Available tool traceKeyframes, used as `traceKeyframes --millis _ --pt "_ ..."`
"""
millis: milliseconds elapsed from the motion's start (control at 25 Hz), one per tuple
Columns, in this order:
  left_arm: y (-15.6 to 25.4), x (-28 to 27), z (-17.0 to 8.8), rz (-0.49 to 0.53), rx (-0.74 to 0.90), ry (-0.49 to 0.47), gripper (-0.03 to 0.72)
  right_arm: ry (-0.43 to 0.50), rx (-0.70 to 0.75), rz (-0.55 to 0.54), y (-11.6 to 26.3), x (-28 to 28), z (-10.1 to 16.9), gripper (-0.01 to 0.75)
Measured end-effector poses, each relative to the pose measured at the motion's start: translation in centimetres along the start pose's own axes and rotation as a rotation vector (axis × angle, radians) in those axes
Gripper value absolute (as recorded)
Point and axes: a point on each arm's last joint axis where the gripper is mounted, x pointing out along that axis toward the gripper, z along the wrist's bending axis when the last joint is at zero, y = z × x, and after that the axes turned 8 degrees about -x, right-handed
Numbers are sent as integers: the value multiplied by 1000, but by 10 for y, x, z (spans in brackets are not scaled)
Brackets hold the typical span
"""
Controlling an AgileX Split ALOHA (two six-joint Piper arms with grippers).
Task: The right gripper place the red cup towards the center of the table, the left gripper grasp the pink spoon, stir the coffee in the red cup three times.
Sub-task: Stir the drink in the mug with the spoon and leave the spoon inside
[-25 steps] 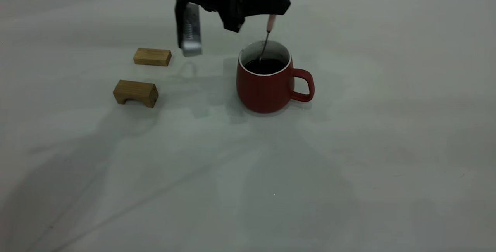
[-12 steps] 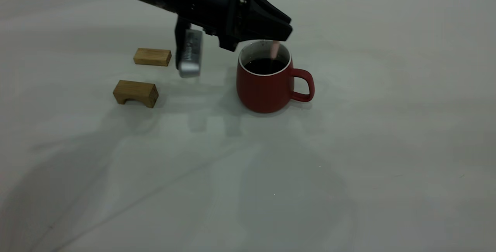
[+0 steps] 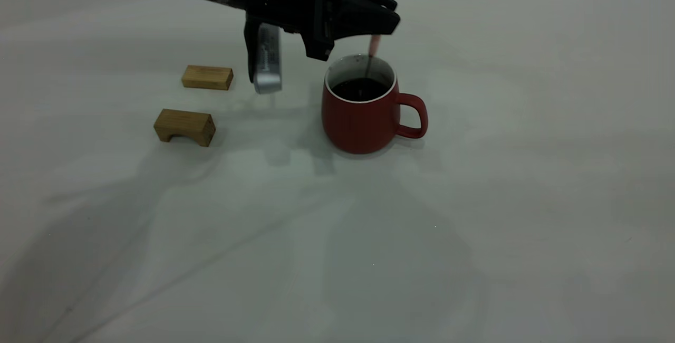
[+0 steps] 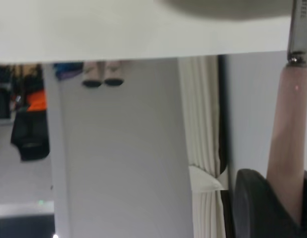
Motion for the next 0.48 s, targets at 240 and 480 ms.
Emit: traceKeyframes --millis 240,480 --pt "-8 -6 4 -79 -75 -87 173 0 0 0 0 0 0 591" --pt "-5 -14 -14 -101 60 -4 173 1 1 0 0 0 0 591"
